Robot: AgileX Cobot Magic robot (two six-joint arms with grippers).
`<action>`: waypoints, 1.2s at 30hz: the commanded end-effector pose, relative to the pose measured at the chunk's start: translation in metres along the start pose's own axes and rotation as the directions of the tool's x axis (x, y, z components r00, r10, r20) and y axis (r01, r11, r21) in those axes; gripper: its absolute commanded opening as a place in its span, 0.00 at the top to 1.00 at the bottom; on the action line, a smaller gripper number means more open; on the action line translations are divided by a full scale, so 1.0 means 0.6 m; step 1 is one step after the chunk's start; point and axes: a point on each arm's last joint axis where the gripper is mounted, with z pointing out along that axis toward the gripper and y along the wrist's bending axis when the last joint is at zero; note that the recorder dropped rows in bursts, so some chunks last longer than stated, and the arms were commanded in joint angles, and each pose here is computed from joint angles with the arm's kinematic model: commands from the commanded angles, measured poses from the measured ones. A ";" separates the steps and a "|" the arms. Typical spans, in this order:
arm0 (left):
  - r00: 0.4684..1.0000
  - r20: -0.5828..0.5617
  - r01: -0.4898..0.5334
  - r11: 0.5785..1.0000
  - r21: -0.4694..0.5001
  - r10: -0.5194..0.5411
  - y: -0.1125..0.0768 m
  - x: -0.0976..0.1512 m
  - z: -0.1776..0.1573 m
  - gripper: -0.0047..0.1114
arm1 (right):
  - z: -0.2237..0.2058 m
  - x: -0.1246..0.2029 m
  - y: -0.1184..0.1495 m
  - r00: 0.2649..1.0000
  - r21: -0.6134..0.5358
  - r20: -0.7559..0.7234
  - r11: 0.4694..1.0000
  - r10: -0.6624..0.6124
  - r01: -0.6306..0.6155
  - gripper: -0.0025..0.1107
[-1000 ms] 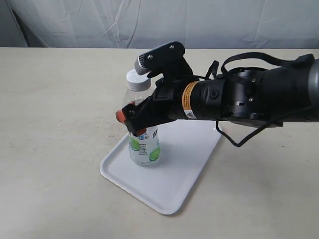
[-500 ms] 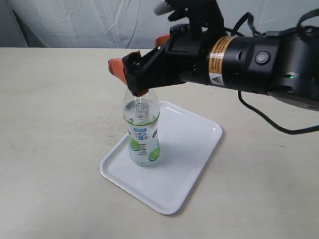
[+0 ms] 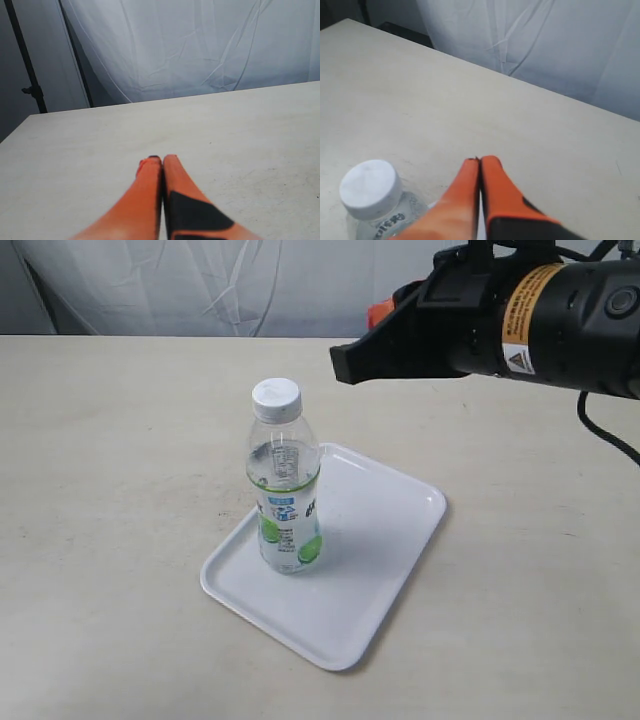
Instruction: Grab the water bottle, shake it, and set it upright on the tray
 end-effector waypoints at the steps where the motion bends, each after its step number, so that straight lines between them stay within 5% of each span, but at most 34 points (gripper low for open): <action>1: 1.000 0.014 0.003 1.000 0.006 -0.003 -0.001 -0.001 0.000 0.94 | -0.004 -0.002 -0.004 1.000 0.019 -0.005 1.000 -0.005 0.005 0.95; 10: 1.000 0.014 0.003 1.000 0.006 -0.003 -0.001 -0.001 0.000 0.94 | -0.018 -0.008 -0.008 1.000 0.032 0.010 0.999 -0.006 0.006 0.95; 19: 1.000 0.014 0.001 1.000 0.006 -0.001 -0.001 -0.001 0.000 0.94 | -0.138 -0.034 -0.062 0.987 0.171 0.158 0.984 0.016 -0.043 0.95; 26: 1.000 0.014 0.001 1.000 0.006 -0.001 -0.001 -0.001 0.000 0.94 | -0.258 0.060 -0.123 0.940 0.339 0.320 0.913 0.117 -0.229 0.95; 36: 1.000 0.014 0.001 1.000 0.006 -0.001 -0.001 -0.001 0.000 0.94 | -0.329 0.185 -0.099 0.893 0.344 0.432 0.891 0.127 -0.294 0.95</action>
